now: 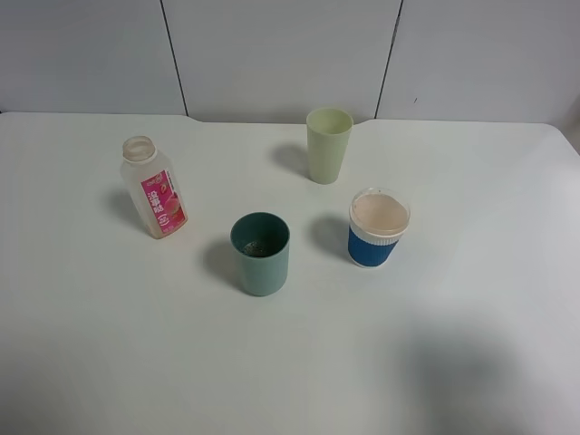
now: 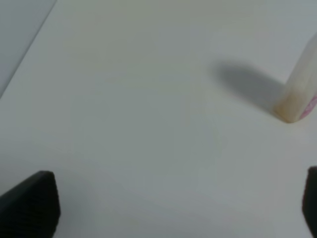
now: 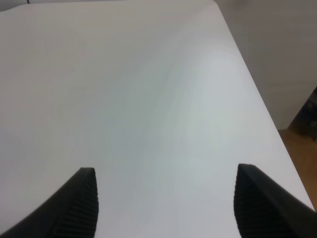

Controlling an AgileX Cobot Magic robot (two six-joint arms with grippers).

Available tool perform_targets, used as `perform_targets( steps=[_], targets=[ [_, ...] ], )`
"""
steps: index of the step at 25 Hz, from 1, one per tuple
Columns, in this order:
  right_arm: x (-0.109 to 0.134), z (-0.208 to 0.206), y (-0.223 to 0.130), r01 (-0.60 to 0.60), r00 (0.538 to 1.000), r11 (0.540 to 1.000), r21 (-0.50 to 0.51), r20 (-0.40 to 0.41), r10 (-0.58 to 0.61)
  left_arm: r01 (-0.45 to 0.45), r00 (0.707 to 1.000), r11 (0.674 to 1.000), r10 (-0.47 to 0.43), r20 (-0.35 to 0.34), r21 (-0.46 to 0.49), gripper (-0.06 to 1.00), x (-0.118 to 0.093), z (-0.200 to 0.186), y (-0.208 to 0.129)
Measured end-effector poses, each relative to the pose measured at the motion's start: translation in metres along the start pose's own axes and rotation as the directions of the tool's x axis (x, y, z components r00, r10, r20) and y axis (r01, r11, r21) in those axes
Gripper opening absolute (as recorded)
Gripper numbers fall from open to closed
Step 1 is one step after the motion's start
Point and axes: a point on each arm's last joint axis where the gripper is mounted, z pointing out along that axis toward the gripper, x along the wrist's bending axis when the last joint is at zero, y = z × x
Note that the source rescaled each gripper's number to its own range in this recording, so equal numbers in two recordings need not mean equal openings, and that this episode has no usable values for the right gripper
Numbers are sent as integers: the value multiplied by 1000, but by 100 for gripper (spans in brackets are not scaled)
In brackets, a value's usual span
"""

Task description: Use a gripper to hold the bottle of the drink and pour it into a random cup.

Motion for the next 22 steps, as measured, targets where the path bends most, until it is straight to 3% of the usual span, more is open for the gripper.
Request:
perform_targets(
  steps=[22],
  targets=[
    [0, 0, 0, 0, 1000, 1000, 0, 0, 0, -2, 1000, 1000, 2, 1, 0, 100, 0, 0, 0]
  ],
)
